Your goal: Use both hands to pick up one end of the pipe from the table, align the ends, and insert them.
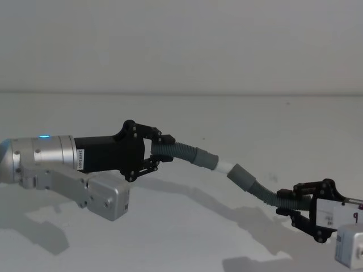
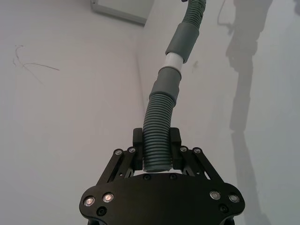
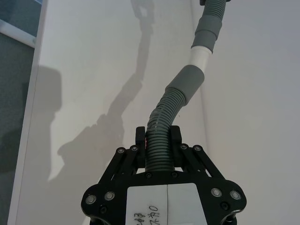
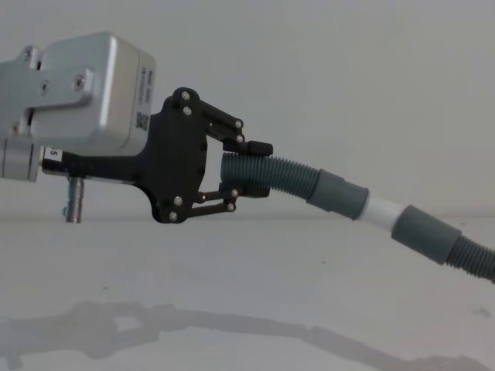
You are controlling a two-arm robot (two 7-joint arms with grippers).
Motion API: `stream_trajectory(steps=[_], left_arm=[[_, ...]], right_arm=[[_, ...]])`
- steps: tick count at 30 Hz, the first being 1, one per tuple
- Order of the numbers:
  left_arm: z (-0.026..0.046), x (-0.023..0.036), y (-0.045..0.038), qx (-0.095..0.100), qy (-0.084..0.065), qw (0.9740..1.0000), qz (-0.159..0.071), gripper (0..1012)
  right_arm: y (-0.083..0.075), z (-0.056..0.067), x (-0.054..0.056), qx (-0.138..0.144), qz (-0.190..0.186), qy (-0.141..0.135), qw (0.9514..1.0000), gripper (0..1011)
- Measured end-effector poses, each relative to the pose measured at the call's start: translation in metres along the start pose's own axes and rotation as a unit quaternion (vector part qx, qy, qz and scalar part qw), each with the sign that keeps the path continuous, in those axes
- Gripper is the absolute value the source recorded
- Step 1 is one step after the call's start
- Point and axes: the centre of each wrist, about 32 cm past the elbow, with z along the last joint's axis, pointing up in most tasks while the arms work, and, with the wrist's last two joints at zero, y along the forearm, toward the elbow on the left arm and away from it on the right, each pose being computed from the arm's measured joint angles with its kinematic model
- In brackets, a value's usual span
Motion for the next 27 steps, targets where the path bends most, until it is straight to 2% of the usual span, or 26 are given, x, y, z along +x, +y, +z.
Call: stream_trajectory(steps=[27], left_arm=[[0.0000,0.0000,0.0000,0.000,0.000,1.0000,0.000,319]], right_arm=[[0.0053,-0.0001,0.0056,0.007,-0.002,-0.001,1.0000,290]])
